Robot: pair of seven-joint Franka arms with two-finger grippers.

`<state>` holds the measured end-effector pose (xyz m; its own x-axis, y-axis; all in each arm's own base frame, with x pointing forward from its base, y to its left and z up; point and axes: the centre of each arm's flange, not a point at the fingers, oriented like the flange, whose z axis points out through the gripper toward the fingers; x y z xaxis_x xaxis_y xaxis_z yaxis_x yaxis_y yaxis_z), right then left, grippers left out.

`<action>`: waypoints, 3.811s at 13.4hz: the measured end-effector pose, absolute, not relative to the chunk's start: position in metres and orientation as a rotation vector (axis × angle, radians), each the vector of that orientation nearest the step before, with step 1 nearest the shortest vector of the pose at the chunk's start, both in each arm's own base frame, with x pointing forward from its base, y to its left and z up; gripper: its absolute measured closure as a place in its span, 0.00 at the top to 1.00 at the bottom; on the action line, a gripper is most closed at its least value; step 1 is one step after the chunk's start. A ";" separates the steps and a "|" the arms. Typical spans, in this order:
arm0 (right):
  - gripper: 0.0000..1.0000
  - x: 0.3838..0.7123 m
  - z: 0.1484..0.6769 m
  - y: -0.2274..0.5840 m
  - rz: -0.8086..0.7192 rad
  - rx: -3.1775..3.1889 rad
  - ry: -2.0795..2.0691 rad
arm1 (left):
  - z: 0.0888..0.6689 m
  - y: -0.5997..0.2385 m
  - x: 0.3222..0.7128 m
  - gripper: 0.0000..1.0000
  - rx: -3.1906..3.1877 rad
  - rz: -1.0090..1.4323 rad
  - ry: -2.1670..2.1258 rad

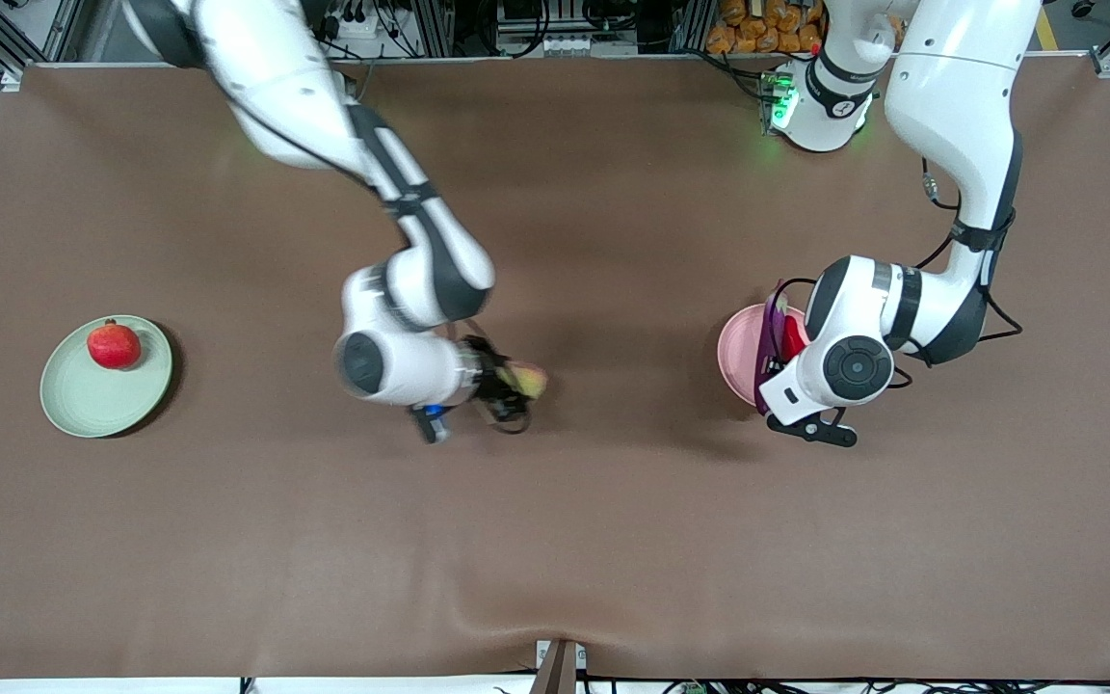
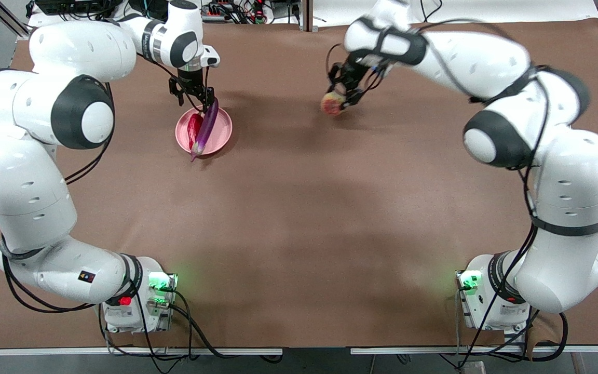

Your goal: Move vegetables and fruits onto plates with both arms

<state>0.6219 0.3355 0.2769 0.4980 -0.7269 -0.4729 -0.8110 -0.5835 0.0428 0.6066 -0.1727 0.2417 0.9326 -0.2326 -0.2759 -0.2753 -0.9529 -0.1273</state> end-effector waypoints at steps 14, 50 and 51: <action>0.78 0.609 0.304 -0.152 0.879 -2.995 0.309 | 0.478 -0.088 0.595 1.00 -3.017 0.088 0.153; 1.00 0.543 0.680 0.004 0.199 -3.027 -0.271 | 0.624 -0.084 0.524 1.00 -3.096 0.163 0.120; 1.00 0.536 0.674 0.005 0.212 -3.025 -0.271 | 0.625 -0.084 0.525 1.00 -3.097 0.159 0.120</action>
<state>0.5358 0.0049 0.6742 0.9746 0.1829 -0.1291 0.1695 -0.9796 -0.1084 0.5245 -0.0837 0.6250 0.9918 -0.0754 -0.1036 -0.0793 -0.9963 -0.0342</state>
